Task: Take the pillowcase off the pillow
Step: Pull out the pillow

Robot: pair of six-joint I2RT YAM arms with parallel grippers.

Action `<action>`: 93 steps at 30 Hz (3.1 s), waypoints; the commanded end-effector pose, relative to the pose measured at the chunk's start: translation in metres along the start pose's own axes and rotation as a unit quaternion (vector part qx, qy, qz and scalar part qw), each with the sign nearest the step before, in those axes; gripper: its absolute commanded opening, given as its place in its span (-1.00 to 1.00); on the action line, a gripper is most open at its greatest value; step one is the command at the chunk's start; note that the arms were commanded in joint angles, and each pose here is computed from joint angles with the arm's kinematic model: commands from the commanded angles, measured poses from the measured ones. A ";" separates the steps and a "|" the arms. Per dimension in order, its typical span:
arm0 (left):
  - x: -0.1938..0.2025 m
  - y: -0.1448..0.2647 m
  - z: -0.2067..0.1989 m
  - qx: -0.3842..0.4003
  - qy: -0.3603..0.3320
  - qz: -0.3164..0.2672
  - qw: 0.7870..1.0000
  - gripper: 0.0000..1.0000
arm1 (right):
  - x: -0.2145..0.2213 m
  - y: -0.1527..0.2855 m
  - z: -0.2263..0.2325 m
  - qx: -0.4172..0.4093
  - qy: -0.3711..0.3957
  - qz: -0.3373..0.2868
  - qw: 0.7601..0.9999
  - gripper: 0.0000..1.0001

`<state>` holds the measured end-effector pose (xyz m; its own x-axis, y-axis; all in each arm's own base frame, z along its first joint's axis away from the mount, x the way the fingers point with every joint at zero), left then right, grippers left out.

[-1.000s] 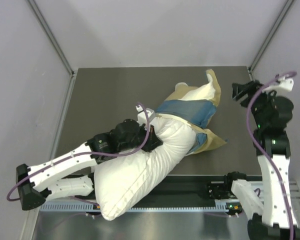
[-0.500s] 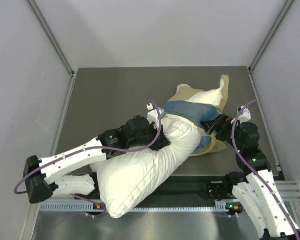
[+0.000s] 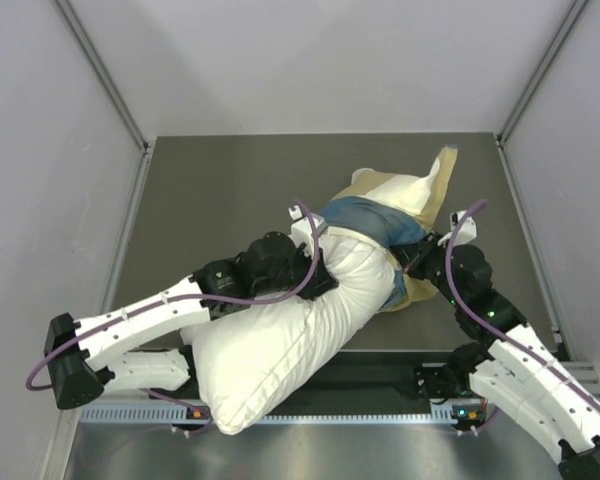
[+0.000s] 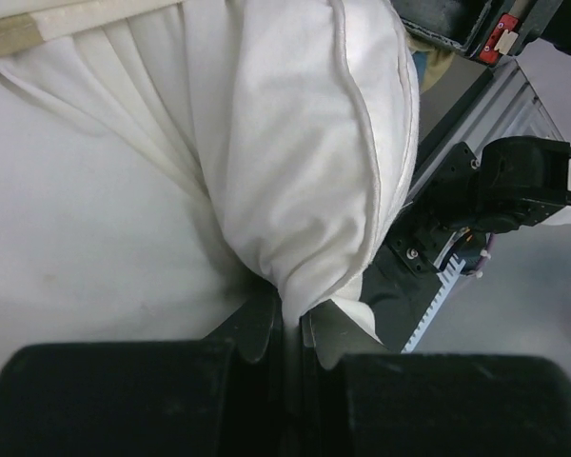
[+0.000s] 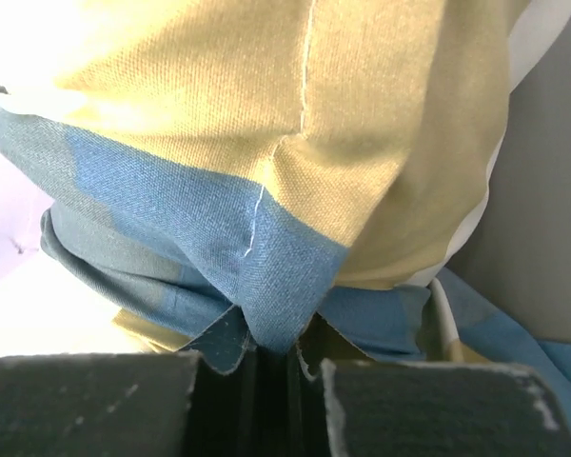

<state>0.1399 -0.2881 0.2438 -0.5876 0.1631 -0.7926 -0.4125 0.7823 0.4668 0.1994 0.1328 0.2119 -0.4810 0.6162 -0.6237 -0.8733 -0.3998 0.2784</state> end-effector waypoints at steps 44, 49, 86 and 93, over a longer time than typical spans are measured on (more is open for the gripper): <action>0.142 0.035 -0.012 0.018 -0.068 0.231 0.970 -1.00 | -0.296 -0.062 0.039 0.196 0.069 -0.332 0.920 -1.00; 0.141 0.044 -0.013 0.028 -0.052 0.220 0.974 -1.00 | -0.291 -0.064 0.018 0.228 0.083 -0.329 0.913 -1.00; 0.111 0.025 -0.018 -0.037 -0.036 0.151 0.987 -1.00 | -0.238 0.065 0.051 0.106 0.172 -0.234 0.951 0.58; 0.091 -0.003 -0.016 -0.094 -0.024 0.099 0.990 -1.00 | -0.169 0.143 0.059 0.104 0.158 -0.204 0.960 0.99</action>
<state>0.0570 -0.3058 0.2109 -0.6381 0.2824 -0.7163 -0.2941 0.7704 0.5657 0.1604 0.0022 0.4491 0.1416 0.4091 -0.9015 -0.9899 0.0562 -0.1300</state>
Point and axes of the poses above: each gripper's point midway between its finger pads, its own y axis back along the fingers, its own z axis along the line the jaws close on, x = y × z, the point moved 5 cm from there along y, back along the fingers, and after that the axes turned 6 degrees about -y, right-handed, at the moved point
